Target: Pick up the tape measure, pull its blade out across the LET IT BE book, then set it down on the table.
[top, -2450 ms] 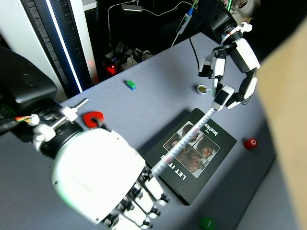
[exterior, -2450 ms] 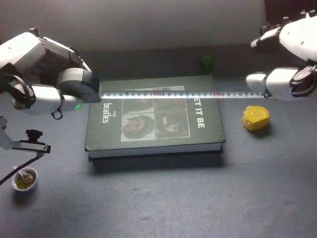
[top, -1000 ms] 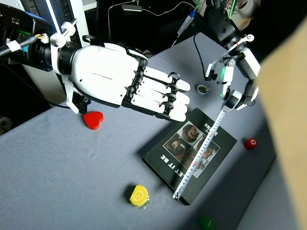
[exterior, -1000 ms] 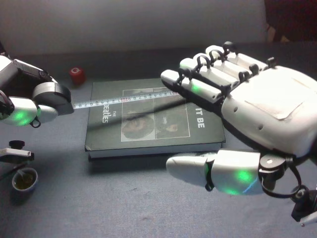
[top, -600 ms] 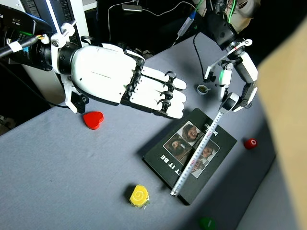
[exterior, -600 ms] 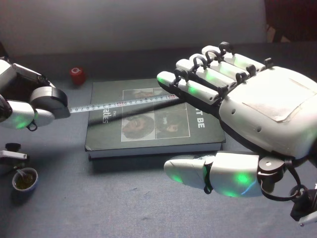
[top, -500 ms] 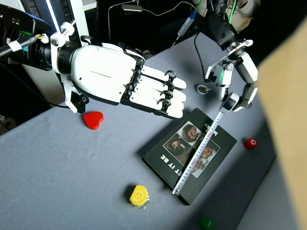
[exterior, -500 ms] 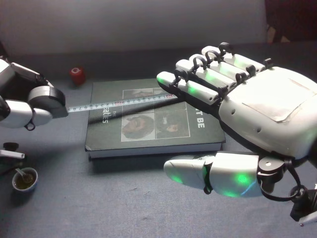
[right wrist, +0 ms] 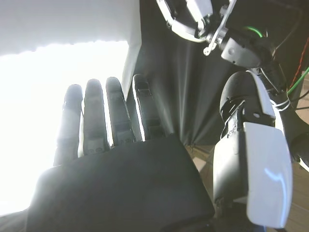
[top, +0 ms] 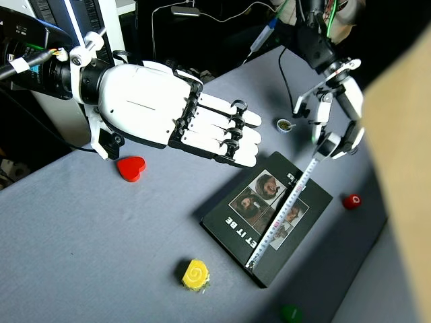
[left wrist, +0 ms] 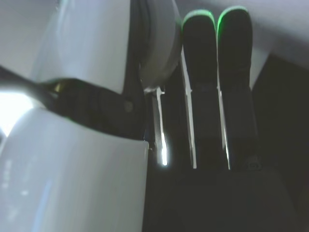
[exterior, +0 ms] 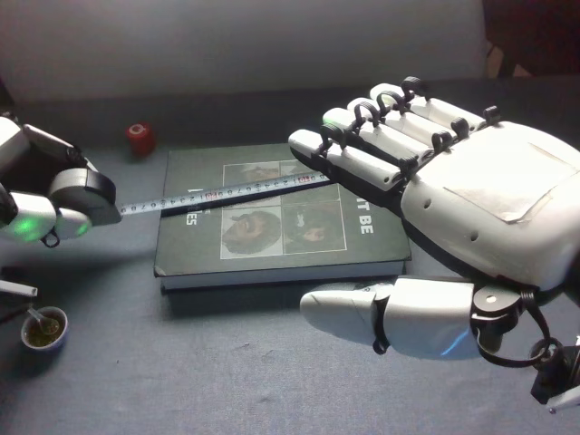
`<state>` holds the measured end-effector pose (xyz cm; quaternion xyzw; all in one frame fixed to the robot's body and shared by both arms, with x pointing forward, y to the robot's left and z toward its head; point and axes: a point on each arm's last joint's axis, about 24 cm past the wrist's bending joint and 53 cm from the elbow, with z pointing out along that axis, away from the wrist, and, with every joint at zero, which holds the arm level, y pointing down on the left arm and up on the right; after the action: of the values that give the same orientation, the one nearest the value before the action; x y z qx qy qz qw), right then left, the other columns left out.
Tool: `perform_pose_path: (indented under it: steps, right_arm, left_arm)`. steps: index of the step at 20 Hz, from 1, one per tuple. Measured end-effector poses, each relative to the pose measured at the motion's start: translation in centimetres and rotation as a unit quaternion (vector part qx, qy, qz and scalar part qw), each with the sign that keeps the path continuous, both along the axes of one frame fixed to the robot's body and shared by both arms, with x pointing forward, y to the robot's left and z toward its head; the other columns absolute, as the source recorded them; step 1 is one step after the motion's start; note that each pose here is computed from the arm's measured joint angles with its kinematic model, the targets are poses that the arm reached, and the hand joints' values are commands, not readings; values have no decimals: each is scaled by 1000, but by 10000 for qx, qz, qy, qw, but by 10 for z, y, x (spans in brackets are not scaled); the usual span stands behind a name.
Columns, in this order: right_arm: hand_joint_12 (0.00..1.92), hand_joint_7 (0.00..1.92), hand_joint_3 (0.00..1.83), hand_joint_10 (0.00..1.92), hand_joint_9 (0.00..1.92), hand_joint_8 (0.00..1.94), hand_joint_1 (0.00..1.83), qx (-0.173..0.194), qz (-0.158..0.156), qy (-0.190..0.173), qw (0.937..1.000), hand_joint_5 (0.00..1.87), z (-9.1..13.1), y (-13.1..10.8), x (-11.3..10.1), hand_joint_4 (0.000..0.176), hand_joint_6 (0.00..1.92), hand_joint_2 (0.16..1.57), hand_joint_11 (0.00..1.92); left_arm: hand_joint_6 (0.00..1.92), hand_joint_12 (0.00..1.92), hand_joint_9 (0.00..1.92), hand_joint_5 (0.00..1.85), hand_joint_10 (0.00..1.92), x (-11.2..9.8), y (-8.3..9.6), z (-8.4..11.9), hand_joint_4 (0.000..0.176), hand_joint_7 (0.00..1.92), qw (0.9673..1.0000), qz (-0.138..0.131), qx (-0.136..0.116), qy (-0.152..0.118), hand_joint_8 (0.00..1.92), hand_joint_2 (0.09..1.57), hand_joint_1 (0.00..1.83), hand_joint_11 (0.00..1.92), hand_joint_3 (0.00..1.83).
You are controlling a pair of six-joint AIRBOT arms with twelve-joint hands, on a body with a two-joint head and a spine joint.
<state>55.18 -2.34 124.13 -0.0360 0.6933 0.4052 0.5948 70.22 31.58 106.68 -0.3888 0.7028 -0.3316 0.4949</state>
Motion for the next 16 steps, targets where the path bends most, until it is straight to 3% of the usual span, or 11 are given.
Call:
perform_pose_path:
  steps: [3,6,10,16]
  right_arm:
    - [0,0,4,0,0,0,0,-2,2,-5,10000,0,0,0,0,80,0,1054,0]
    - [0,0,7,0,0,0,0,-2,5,-8,10000,0,0,0,0,81,0,1060,0]
    - [0,0,8,0,0,0,0,-2,20,-7,10000,0,0,1,-1,81,0,1065,0]
    - [0,0,5,0,0,0,0,0,20,-9,10000,0,0,1,-1,80,0,1064,0]
  left_arm:
    - [761,1168,904,992,1250,1,0,-2,0,1102,10000,-47,74,-15,834,1089,1385,817,0]
    - [621,1166,950,1071,1213,3,-2,-3,0,1172,9998,-102,143,-38,734,1062,1393,823,1]
    - [766,1175,901,995,1256,5,-2,-4,0,1086,9998,-97,148,-67,853,1091,1384,814,0]
    - [731,1180,880,1035,1266,8,-4,0,0,1085,9997,-116,173,-120,853,1088,1384,795,0]
